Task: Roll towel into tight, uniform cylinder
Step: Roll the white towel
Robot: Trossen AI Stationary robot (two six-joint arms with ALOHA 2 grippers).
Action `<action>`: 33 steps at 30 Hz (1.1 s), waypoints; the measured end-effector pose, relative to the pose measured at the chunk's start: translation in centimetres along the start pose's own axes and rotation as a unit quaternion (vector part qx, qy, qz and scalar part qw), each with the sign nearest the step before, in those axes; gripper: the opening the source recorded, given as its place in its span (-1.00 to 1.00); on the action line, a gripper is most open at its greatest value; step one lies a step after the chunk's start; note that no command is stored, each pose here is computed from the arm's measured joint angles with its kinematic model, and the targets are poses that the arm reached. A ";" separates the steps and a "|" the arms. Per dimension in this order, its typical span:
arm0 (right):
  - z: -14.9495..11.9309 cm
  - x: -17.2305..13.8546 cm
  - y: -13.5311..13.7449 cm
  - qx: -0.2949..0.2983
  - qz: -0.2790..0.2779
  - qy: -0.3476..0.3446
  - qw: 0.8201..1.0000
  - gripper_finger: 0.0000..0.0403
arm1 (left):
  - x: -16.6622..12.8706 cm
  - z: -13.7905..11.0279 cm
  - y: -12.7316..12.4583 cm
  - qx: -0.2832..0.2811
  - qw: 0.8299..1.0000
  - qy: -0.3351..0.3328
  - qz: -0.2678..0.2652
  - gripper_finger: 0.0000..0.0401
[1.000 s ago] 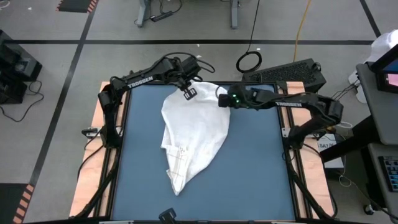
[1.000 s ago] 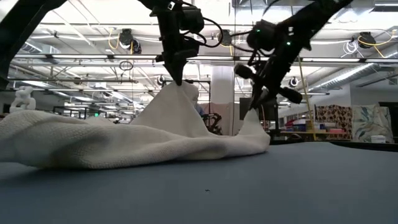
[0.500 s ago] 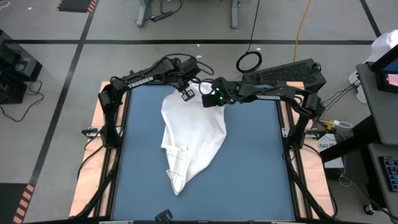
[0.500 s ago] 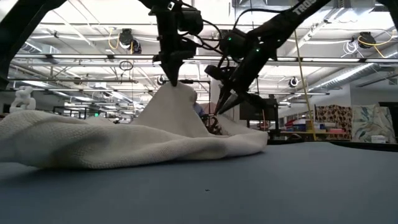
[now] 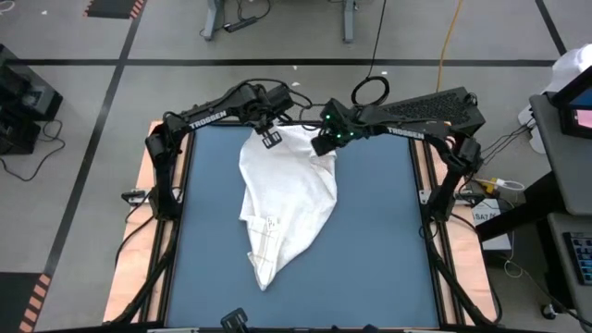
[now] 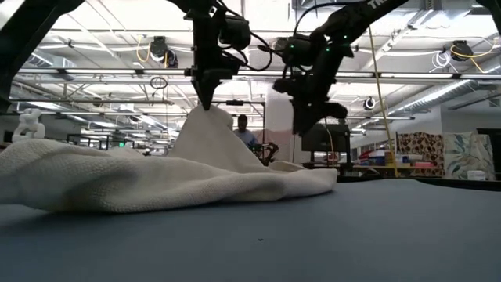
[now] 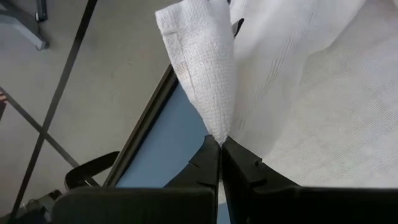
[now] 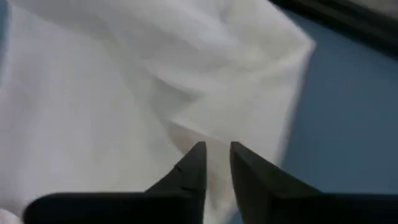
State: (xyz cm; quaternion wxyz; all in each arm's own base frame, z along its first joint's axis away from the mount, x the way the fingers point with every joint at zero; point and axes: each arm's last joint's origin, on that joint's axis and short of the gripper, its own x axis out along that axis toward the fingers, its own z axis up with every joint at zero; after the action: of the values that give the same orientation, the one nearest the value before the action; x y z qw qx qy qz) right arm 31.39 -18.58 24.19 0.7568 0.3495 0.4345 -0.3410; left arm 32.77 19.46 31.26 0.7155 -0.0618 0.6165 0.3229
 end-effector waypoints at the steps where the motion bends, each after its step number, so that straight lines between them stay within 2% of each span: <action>1: -0.1 0.0 -0.5 -0.014 -0.009 0.011 1.000 -0.57 | 0.0 0.0 0.0 0.001 1.000 0.001 0.000 -0.95; 6: -0.8 1.7 -2.1 -0.087 -0.024 0.020 0.996 -0.19 | 0.0 -0.1 0.0 0.011 1.000 0.004 0.000 -0.95; 10: -2.1 3.4 -3.3 -0.113 -0.017 0.028 0.993 0.05 | 0.0 -0.2 0.0 0.013 1.000 0.008 0.000 -0.95; 16: -3.7 5.6 -4.2 -0.122 0.006 0.005 0.993 0.14 | 0.0 -0.3 0.0 0.016 1.000 0.016 0.000 -0.95; 20: -4.1 6.3 -4.5 -0.112 0.010 -0.014 0.994 0.05 | 0.0 -0.3 0.0 0.016 1.000 0.016 0.000 -0.95; 23: -4.1 6.4 -4.7 -0.113 0.010 -0.018 0.993 -0.10 | 0.0 -0.3 0.0 0.016 1.000 0.016 0.000 -0.95; 26: -4.1 6.5 -5.0 -0.115 0.008 -0.023 0.993 -0.38 | 0.0 -0.3 0.0 0.016 1.000 0.016 0.000 -0.95; 30: -3.8 6.4 -4.8 -0.122 0.015 -0.034 0.992 -0.89 | 0.0 -0.3 0.0 0.015 1.000 0.013 0.000 -0.95; 33: -3.3 6.0 -4.6 -0.121 0.017 -0.038 0.992 -0.94 | 0.0 -0.2 0.0 0.017 1.000 0.012 0.005 -0.95</action>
State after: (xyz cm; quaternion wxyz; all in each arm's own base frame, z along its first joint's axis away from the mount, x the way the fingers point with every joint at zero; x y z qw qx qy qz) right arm 28.63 -19.54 16.49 0.8149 0.2496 0.4377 -0.2864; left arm 32.55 19.38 31.22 0.7073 -0.0505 0.6306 0.3155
